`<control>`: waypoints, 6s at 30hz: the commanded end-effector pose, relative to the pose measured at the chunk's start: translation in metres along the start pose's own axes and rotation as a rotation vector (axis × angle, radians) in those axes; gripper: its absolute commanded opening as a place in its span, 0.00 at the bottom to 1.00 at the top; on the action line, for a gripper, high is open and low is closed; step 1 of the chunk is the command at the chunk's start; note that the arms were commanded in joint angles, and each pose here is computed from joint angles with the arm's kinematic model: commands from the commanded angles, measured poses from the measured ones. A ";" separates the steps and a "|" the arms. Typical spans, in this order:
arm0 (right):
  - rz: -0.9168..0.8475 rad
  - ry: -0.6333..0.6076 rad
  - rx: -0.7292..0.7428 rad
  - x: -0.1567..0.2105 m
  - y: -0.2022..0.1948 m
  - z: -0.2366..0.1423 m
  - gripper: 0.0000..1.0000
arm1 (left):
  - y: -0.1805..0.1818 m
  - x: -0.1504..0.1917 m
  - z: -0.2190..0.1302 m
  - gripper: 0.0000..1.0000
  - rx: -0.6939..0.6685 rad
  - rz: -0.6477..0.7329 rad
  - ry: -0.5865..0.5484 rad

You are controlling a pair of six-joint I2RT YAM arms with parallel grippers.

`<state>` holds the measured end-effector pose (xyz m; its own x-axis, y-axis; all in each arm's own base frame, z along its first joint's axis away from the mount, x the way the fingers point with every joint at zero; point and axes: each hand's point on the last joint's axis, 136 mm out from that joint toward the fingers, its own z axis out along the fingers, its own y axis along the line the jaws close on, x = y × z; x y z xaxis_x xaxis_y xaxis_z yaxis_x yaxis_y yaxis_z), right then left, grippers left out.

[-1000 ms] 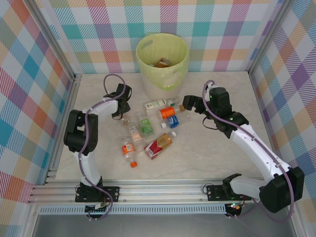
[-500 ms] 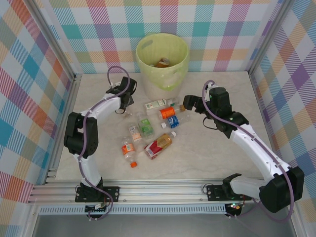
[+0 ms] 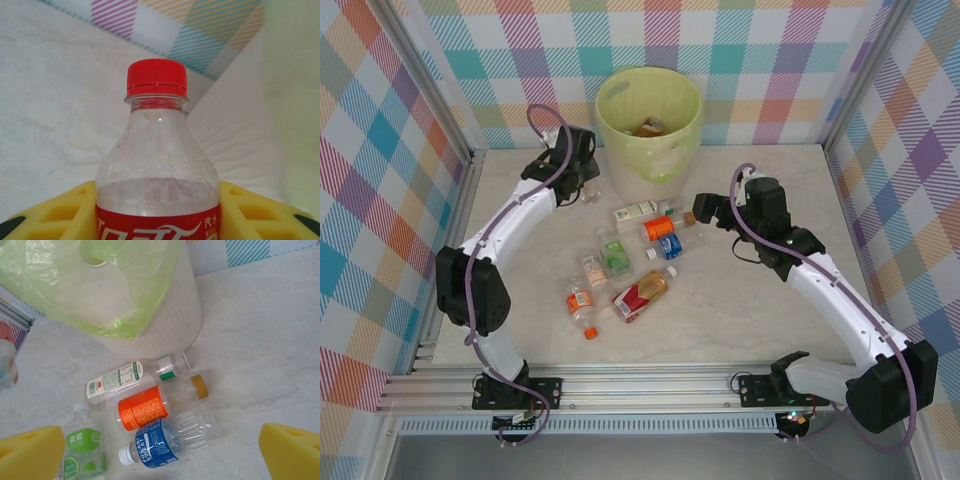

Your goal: Put the plastic bottles in the bin

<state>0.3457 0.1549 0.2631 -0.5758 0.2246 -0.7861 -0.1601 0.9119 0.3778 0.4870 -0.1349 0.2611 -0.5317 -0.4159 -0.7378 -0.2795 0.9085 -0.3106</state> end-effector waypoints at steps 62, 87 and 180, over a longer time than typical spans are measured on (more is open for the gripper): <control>0.012 0.001 0.042 0.012 -0.012 -0.005 1.00 | -0.183 -0.163 -0.058 1.00 0.946 -0.168 -0.122; 0.558 0.102 0.272 0.100 -0.072 0.057 1.00 | -0.075 -0.102 -0.043 1.00 0.507 -0.388 -0.049; 0.550 0.366 0.522 0.202 -0.086 0.075 1.00 | 0.107 0.074 -0.052 1.00 0.135 -0.393 0.066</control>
<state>0.3096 0.1526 0.0474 -0.7250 0.5960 -0.3451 0.4855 0.7977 0.3577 0.3773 -0.0787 0.2073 -0.4721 -0.7188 -0.5103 -0.3498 0.6841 -0.6401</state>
